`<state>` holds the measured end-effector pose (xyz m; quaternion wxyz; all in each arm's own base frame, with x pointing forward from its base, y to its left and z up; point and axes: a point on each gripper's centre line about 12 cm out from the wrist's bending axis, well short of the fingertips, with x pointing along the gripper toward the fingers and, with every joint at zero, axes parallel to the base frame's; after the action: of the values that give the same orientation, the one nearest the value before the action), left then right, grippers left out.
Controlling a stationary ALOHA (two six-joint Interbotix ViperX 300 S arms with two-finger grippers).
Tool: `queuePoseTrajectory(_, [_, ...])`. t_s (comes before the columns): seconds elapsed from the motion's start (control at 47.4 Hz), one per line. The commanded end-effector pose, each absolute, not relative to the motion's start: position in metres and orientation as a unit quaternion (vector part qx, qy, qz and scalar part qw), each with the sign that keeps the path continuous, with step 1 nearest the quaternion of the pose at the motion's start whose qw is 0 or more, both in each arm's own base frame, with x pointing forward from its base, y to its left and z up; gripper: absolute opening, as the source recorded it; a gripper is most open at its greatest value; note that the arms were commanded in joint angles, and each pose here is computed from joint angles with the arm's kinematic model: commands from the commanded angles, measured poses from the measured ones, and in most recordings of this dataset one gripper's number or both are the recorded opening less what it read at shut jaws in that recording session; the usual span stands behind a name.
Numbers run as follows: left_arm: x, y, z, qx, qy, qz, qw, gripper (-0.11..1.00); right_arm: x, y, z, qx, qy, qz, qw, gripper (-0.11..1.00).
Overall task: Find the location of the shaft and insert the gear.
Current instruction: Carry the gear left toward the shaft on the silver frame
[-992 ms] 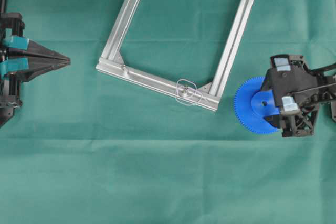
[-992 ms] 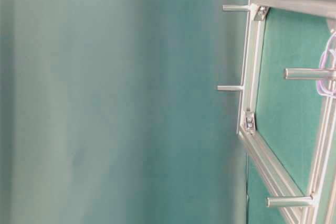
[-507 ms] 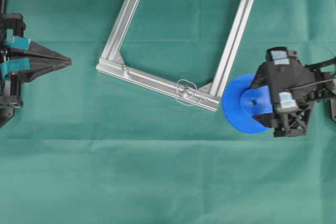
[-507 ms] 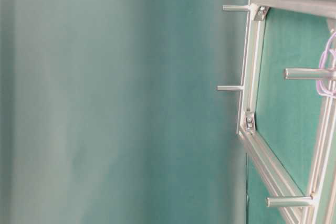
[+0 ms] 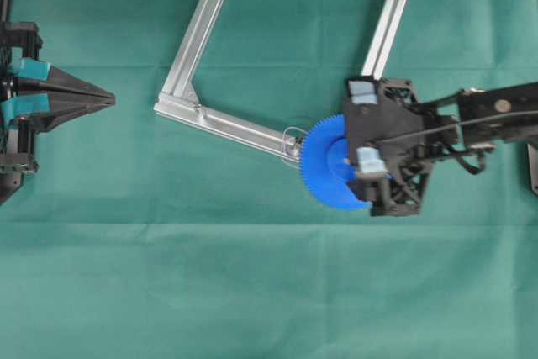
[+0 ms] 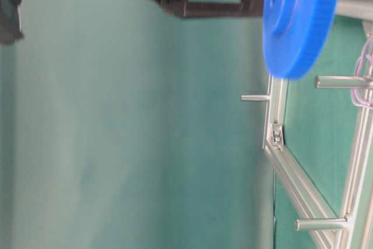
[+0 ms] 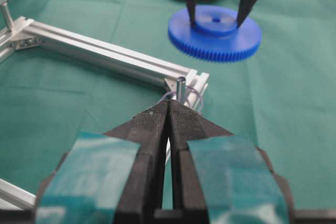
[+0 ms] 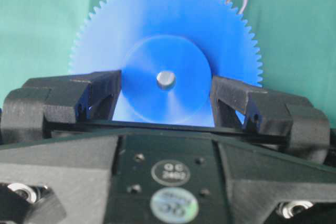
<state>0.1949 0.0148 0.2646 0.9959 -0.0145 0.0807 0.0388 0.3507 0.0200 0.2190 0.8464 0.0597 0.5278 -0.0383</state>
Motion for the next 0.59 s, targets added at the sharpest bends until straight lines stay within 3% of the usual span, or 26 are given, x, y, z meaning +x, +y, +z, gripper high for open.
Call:
queuePoseTrajectory(0.0, [0.197,0.016,0.268,-0.017,0.077,0.041,0.996,0.01,0.366,0.015,0.236,0.063,0.505,-0.042,0.860,0.69])
queuePoseTrajectory(0.57, [0.197,0.016,0.266,-0.016,0.087,0.041,0.995,0.01,0.403,-0.007,0.233,0.076,0.512,-0.068,0.853,0.69])
